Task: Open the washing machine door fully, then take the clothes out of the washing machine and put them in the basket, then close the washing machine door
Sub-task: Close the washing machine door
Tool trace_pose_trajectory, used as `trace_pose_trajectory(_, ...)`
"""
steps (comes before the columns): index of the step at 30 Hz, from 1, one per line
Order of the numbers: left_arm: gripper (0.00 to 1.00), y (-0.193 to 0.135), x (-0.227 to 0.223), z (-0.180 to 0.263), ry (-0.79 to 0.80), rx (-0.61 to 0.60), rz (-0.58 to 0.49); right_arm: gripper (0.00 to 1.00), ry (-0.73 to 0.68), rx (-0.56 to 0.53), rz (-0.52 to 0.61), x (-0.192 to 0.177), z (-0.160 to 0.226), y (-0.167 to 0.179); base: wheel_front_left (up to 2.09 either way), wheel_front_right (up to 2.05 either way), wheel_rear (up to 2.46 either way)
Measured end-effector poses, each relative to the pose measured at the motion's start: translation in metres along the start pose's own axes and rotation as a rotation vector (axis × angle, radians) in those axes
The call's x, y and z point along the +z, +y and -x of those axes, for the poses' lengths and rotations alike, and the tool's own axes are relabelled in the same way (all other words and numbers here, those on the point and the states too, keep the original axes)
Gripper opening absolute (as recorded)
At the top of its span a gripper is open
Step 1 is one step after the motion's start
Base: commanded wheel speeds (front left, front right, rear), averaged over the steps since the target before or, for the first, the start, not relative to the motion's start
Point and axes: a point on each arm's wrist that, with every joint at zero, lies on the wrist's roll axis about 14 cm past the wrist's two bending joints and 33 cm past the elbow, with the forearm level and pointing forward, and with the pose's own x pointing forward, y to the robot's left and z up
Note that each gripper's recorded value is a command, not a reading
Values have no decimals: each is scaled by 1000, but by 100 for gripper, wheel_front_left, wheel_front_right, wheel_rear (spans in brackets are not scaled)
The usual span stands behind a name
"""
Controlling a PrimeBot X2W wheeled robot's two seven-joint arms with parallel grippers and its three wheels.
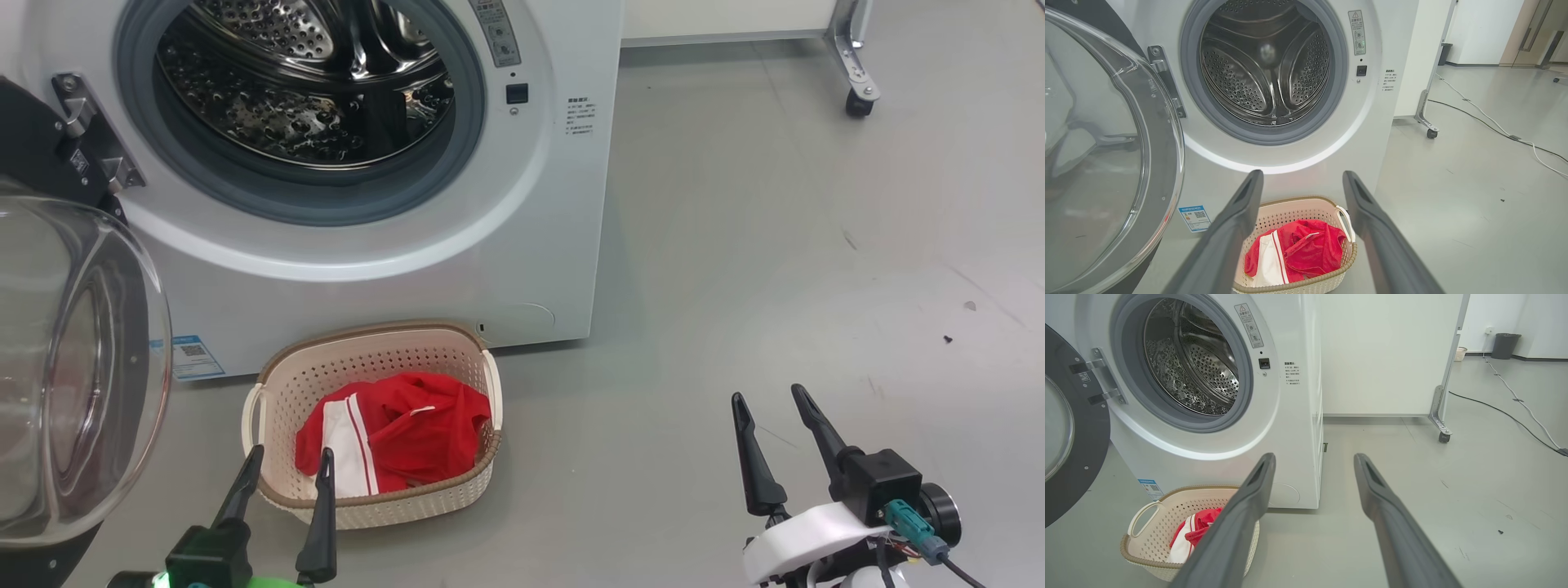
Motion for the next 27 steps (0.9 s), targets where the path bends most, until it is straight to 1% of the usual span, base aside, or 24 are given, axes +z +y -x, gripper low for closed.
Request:
trace_pose_trajectory(10,100,15,1,9,-6,53,-1,100,9,46,0,-3,-11,13,0,0,0)
trace_pose_trajectory(20,100,39,6,25,-29,148,1,100,22,135,15,-7,-24,37,0,0,0)
trace_pose_trajectory(27,100,62,8,44,-43,240,6,100,42,225,26,-14,-34,64,0,0,0)
